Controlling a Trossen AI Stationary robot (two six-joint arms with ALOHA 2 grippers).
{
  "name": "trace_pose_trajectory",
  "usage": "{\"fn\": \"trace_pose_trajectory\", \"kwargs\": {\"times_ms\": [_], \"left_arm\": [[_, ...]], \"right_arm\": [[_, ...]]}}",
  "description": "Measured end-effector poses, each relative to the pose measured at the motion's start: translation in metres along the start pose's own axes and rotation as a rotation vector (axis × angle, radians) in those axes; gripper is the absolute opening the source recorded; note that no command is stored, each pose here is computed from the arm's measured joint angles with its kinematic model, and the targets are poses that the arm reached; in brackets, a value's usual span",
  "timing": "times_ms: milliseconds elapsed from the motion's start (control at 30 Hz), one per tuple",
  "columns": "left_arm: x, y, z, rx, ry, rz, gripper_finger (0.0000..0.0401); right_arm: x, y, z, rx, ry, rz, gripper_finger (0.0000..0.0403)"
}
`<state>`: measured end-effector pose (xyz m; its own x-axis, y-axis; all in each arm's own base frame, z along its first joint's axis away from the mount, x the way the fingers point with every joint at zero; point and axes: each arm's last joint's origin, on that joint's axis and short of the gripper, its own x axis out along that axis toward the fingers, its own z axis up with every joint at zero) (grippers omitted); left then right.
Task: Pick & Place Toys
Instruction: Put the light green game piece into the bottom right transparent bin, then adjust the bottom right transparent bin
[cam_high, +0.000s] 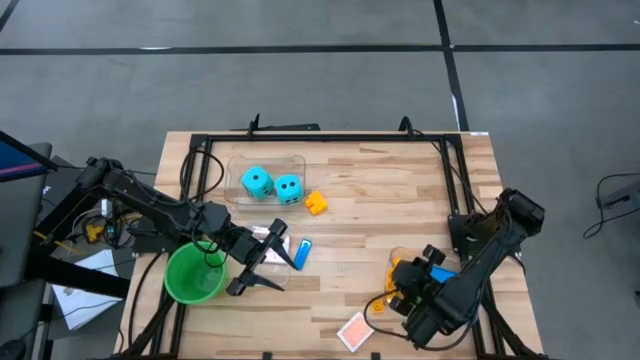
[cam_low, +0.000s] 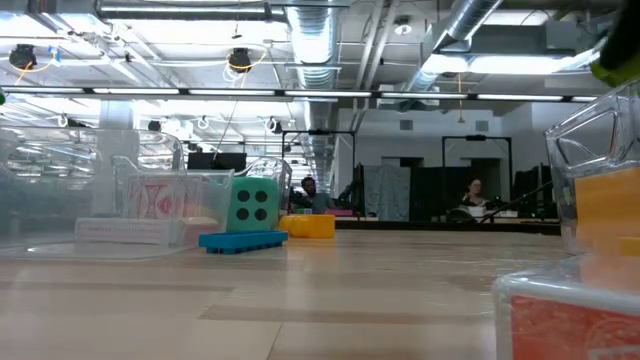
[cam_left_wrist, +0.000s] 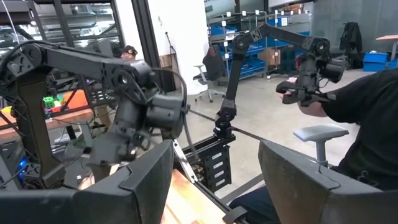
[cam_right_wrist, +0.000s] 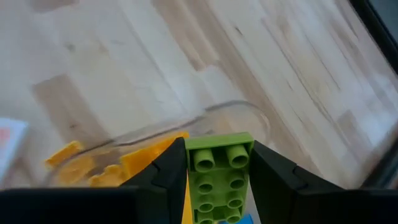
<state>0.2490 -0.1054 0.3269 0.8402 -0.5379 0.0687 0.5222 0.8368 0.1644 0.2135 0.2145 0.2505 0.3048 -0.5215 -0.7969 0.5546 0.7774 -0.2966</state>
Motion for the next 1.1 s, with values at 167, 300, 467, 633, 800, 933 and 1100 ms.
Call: {"fn": "trace_pose_trajectory", "kwargs": {"times_ms": [167,300,467,633,800,933,1100], "left_arm": [[0.0,0.0,0.0,0.0,0.0,0.0,0.0231],[0.0,0.0,0.0,0.0,0.0,0.0,0.0231],[0.0,0.0,0.0,0.0,0.0,0.0,0.0231],[0.0,0.0,0.0,0.0,0.0,0.0,0.0231],[0.0,0.0,0.0,0.0,0.0,0.0,0.0231],[0.0,0.0,0.0,0.0,0.0,0.0,0.0231],[0.0,0.0,0.0,0.0,0.0,0.0,0.0231]], "right_arm": [[0.009,-0.002,-0.004,0.089,0.014,-0.037,0.0131],[0.008,-0.005,-0.004,0.128,0.018,-0.06,0.0227],[0.008,-0.006,-0.005,0.142,0.021,-0.069,0.035],[0.011,-0.013,0.0,0.182,-0.02,-0.129,0.0382],[0.026,-0.02,0.016,0.157,-0.026,-0.176,0.033],[0.041,-0.025,0.025,0.11,0.009,-0.223,0.024],[0.053,-0.03,0.034,0.05,0.059,-0.255,0.0078]]}}
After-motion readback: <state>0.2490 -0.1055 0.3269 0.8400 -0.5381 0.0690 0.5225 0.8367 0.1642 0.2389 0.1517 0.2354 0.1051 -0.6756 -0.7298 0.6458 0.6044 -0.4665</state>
